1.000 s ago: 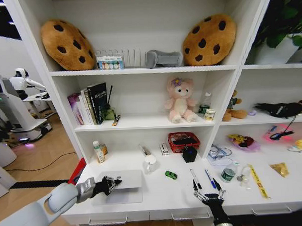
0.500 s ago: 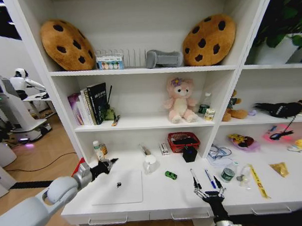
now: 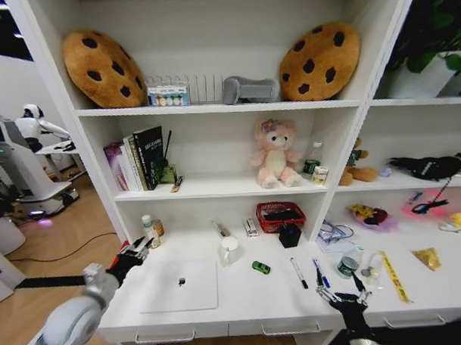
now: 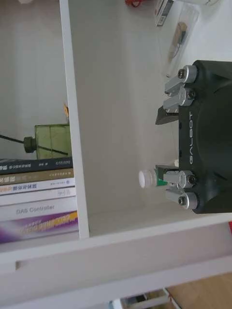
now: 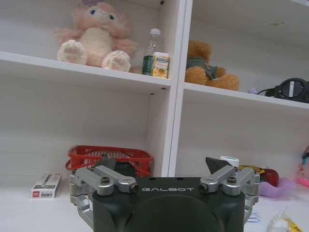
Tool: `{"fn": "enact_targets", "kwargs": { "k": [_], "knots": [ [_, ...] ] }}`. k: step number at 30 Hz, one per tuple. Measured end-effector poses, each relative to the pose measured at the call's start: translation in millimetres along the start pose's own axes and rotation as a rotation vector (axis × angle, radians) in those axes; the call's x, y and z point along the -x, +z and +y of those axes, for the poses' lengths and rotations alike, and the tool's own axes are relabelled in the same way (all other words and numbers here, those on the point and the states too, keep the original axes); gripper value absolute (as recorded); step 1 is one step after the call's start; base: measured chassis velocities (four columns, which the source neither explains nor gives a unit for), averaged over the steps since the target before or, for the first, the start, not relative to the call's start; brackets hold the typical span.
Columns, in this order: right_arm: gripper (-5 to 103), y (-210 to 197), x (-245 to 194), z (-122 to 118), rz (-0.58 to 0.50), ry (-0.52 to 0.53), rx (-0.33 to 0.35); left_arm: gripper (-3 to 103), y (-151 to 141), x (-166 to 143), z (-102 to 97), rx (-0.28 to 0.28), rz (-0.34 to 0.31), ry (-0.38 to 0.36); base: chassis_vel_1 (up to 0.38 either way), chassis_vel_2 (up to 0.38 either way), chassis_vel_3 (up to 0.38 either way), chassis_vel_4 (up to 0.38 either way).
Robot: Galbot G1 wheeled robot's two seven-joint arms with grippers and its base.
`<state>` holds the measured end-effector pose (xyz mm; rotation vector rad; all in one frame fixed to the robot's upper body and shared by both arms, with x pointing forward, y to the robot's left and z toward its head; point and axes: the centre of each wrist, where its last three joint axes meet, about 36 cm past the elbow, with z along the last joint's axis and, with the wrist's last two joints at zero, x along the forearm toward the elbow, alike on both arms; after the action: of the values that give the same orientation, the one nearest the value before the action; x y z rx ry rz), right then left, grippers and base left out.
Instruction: Organize the objects on the table.
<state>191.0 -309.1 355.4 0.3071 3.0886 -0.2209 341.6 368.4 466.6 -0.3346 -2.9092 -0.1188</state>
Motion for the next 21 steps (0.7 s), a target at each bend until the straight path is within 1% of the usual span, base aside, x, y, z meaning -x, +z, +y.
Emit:
{"fn": "enact_targets", "kwargs": {
  "k": [1,2,3,5,6,7,8,9,10,11,12,14,15,18,19,20,21],
  "knots": [
    [100,0.0,0.0,0.0,0.000,0.000,0.000,46,0.0,0.0,0.0,0.000,0.000,0.000,0.000,0.000,0.000,0.000],
    [100,1.3,6.8,-2.3,0.011,0.034,0.012,57,6.8,-36.7,0.6,0.005,-0.028,-0.083,0.000,0.000,0.000,0.000],
    [100,1.3,6.8,-2.3,0.011,0.034,0.012,57,6.8,-36.7,0.6,0.005,-0.028,-0.083,0.000,0.000,0.000,0.000],
    [100,5.3,13.3,-1.5,0.013,0.084,0.062,68,17.6,-82.1,-10.9,0.033,-0.027,-0.164,0.000,0.000,0.000,0.000],
    [100,5.5,15.8,-2.6,0.015,0.079,0.085,73,19.8,-100.7,-18.9,0.033,-0.025,-0.199,0.000,0.000,0.000,0.000],
    [100,5.5,15.8,-2.6,0.015,0.079,0.085,73,19.8,-100.7,-18.9,0.033,-0.025,-0.199,0.000,0.000,0.000,0.000],
    [100,4.6,17.5,-4.4,0.015,0.059,0.087,78,17.6,-112.8,-28.9,0.011,-0.035,-0.229,0.000,0.000,0.000,0.000],
    [100,2.9,18.1,-5.4,0.015,0.045,0.085,84,14.4,-118.8,-34.1,-0.001,-0.047,-0.250,0.000,0.000,0.000,0.000],
    [100,2.9,18.1,-5.4,0.015,0.045,0.085,84,14.4,-118.8,-34.1,-0.001,-0.047,-0.250,0.000,0.000,0.000,0.000],
    [100,0.4,18.9,-6.5,0.013,0.026,0.084,89,9.8,-125.4,-39.4,-0.015,-0.062,-0.276,0.000,0.000,0.000,0.000],
    [100,-0.9,19.5,-6.9,0.011,0.016,0.083,89,7.4,-129.9,-43.4,-0.027,-0.070,-0.293,0.000,0.000,0.000,0.000],
    [100,-2.2,20.0,-7.8,0.008,-0.007,0.080,98,5.7,-139.3,-52.7,-0.048,-0.069,-0.319,0.000,0.000,0.000,0.000],
    [100,-2.2,20.0,-7.8,0.008,-0.007,0.080,98,5.7,-139.3,-52.7,-0.048,-0.069,-0.319,0.000,0.000,0.000,0.000],
    [100,-3.4,15.2,-6.4,0.016,-0.033,0.083,100,9.0,-146.7,-65.3,-0.056,-0.052,-0.337,0.000,0.000,0.000,0.000],
    [100,-4.2,13.1,-5.2,0.019,-0.045,0.087,100,10.2,-147.8,-69.8,-0.065,-0.047,-0.332,0.000,0.000,0.000,0.000],
    [100,-4.2,13.1,-5.2,0.019,-0.045,0.087,100,10.2,-147.8,-69.8,-0.065,-0.047,-0.332,0.000,0.000,0.000,0.000],
    [100,-5.0,10.8,-3.2,0.021,-0.064,0.093,100,11.7,-148.5,-75.2,-0.078,-0.039,-0.323,0.000,0.000,0.000,0.000]
  ]
}}
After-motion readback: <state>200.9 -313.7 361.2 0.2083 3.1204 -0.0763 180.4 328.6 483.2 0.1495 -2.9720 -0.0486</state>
